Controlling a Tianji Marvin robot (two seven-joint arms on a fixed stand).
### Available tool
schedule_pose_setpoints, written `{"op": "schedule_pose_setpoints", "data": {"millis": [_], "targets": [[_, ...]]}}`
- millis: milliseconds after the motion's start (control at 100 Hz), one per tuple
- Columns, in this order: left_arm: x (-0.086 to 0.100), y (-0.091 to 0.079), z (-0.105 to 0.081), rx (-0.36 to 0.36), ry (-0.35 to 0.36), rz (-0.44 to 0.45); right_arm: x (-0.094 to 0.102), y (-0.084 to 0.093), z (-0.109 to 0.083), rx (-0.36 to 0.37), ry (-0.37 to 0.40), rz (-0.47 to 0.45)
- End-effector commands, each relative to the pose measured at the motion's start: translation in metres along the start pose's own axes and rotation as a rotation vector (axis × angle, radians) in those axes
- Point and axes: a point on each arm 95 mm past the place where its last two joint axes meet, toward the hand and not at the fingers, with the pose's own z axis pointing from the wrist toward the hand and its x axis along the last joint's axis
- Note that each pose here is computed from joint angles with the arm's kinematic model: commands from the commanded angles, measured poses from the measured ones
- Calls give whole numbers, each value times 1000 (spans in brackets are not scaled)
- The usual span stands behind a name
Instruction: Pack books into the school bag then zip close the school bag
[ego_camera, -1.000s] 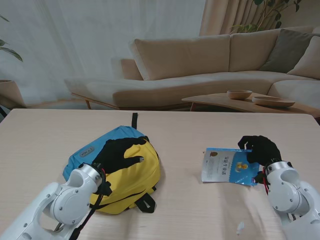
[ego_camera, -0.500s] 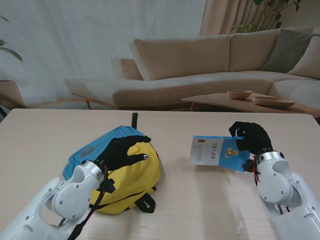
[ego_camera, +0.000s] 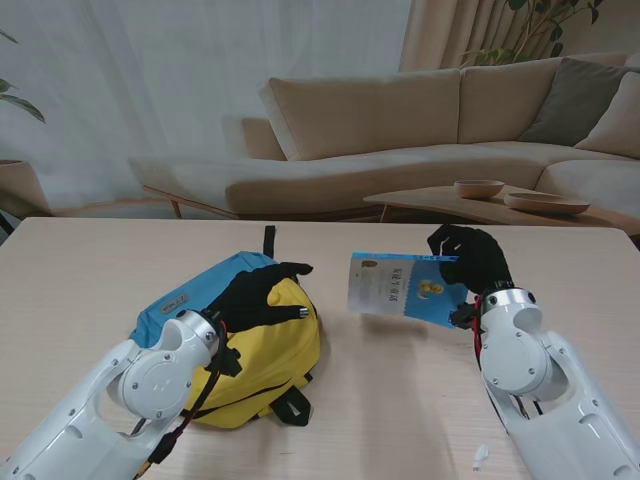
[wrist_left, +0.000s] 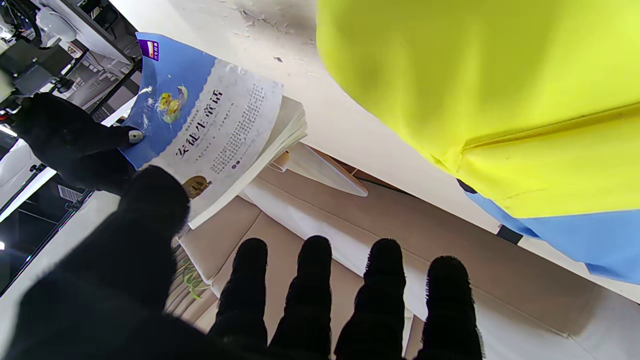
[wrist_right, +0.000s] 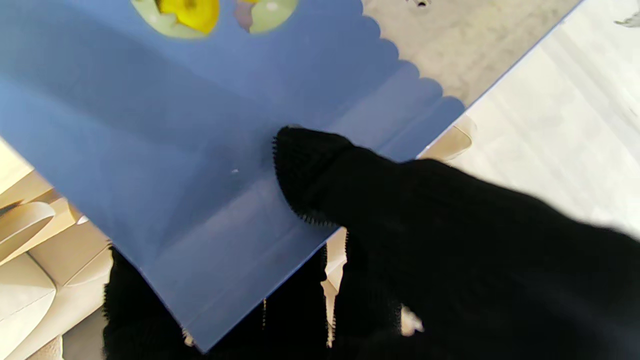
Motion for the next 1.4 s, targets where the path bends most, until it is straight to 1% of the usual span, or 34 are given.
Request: {"op": "schedule_pose_setpoints", "data": {"millis": [0, 310, 510, 760, 910, 990, 1040, 1230, 1390], "targets": [[5, 1, 3, -4, 12, -18, 16, -2, 0, 4, 28, 38], [7, 0, 17, 53, 40, -73, 36, -4, -9, 32, 59, 134], [6, 1, 27, 55, 45, -125, 46, -4, -17, 50, 80, 191], [8, 2, 40, 51, 80, -225, 61, -7, -26, 71, 103, 252], [10, 3, 44, 61, 127, -287, 68, -11, -30, 79, 105, 290], [11, 3, 45, 57, 150, -304, 72, -14, -31, 82, 100, 308], [12, 4, 44, 41, 160, -311, 75, -15, -32, 82, 97, 321], [14, 4, 44, 14, 178, -307, 80, -19, -33, 83, 90, 340], [16, 3, 42, 20, 183, -335, 80, -21, -34, 89, 86, 336]]}}
